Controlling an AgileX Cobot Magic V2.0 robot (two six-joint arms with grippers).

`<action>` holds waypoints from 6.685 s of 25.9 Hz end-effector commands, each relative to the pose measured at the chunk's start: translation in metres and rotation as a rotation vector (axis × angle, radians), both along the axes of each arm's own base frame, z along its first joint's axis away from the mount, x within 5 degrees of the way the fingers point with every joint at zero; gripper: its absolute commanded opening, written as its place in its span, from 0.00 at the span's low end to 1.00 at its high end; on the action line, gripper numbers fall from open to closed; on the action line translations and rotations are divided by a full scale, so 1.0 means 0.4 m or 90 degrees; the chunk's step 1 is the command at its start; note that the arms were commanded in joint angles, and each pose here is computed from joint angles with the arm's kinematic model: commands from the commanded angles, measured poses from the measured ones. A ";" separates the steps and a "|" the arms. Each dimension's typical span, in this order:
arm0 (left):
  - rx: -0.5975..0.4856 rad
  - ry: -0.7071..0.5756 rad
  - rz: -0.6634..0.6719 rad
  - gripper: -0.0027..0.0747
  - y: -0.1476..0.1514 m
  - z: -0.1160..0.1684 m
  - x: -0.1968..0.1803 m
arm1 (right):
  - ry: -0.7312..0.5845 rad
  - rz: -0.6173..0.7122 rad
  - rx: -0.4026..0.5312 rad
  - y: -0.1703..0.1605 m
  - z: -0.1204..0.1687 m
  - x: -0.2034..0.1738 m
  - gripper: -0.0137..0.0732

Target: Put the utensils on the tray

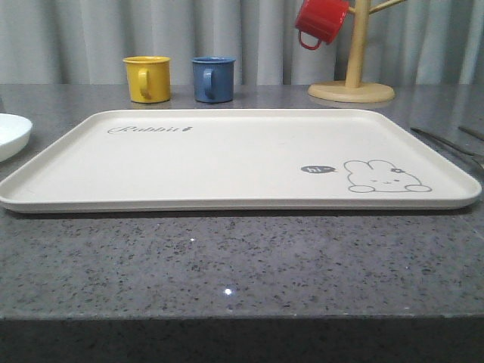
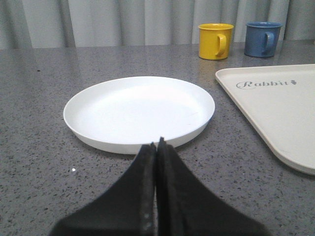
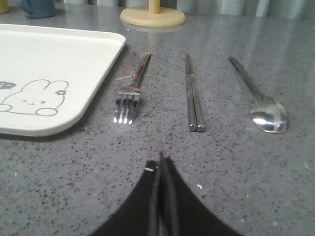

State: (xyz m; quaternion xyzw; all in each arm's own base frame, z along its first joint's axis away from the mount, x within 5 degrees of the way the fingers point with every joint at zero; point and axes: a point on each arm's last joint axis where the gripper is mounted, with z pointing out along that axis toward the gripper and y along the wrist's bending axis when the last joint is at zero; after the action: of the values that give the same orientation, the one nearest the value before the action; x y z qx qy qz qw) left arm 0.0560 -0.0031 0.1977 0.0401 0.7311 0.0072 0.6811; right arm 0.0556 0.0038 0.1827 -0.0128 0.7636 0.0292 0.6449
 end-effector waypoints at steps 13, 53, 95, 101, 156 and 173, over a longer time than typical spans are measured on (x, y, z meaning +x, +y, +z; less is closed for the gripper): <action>-0.015 -0.066 0.007 0.01 0.002 0.021 -0.004 | -0.080 -0.004 0.001 -0.001 0.036 -0.002 0.08; 0.064 -0.056 0.011 0.14 0.003 0.335 0.067 | -0.063 0.002 0.010 0.004 0.365 0.043 0.16; 0.242 0.586 -0.194 0.70 -0.118 0.286 0.462 | -0.060 0.002 0.010 0.004 0.363 0.043 0.88; 0.265 0.650 -0.195 0.63 -0.130 0.232 0.545 | -0.060 0.002 0.010 0.004 0.363 0.043 0.88; 0.451 0.566 -0.494 0.01 -0.607 0.284 0.517 | -0.060 0.002 0.010 0.004 0.363 0.043 0.88; 0.462 0.660 -0.489 0.51 -0.596 0.329 0.506 | -0.060 0.002 0.010 0.004 0.363 0.043 0.88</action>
State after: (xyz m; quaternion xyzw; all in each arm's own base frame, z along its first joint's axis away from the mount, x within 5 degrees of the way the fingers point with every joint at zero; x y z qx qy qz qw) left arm 0.2667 -0.2459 0.2951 0.5221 0.8450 0.0018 0.1160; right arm 0.0714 0.0058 0.3102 -0.0113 0.7632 0.0389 0.6448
